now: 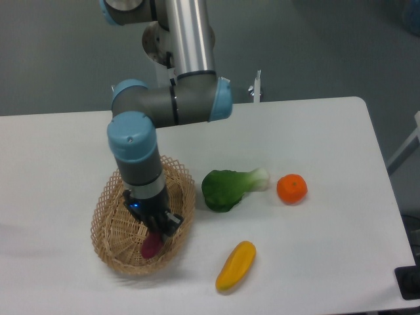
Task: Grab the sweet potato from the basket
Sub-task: 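Lift the sweet potato out of the basket and carry it past the tangerine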
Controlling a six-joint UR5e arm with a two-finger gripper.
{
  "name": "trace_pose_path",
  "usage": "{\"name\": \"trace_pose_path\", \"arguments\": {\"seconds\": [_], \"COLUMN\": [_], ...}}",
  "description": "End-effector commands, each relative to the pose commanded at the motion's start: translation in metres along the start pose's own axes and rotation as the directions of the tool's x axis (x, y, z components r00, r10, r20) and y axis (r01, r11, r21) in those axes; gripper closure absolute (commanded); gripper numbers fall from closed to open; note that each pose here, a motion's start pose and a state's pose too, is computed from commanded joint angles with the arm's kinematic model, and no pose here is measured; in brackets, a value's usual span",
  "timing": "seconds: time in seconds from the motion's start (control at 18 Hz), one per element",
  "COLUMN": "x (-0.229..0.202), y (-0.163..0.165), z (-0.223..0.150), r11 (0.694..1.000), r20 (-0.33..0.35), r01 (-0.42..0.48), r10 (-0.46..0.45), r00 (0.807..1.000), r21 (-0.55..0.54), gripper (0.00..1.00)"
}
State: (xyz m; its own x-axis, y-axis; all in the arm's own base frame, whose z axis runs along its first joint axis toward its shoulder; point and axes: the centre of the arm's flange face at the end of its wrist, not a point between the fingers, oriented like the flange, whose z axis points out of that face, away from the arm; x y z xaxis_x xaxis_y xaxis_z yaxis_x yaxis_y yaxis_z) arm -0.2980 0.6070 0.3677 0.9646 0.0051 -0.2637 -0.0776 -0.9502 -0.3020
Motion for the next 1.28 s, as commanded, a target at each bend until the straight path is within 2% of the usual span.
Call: {"name": "trace_pose_path", "arguments": {"seconds": [0.17, 0.33, 0.5, 0.94, 1.06, 1.28], "x": [-0.047, -0.09, -0.129, -0.212, -0.23, -0.252], "y": [0.003, 0.018, 0.047, 0.134, 0.155, 0.179], "z": [-0.021, -0.034, -0.042, -0.06, -0.061, -0.066], "r11": [0.999, 1.0, 0.999, 0.986, 0.983, 0.986], "r20": [0.045, 0.051, 0.065, 0.05, 0.042, 0.035], "r01": [0.048, 0.023, 0.011, -0.108, -0.139, -0.141], "r10": [-0.049, -0.022, -0.009, 0.115, 0.145, 0.145], "r00": [0.998, 0.998, 0.998, 0.992, 0.989, 0.989], "r21": [0.021, -0.011, -0.039, -0.129, -0.123, -0.084], "gripper": [0.8, 0.81, 0.81, 0.81, 0.81, 0.81]}}
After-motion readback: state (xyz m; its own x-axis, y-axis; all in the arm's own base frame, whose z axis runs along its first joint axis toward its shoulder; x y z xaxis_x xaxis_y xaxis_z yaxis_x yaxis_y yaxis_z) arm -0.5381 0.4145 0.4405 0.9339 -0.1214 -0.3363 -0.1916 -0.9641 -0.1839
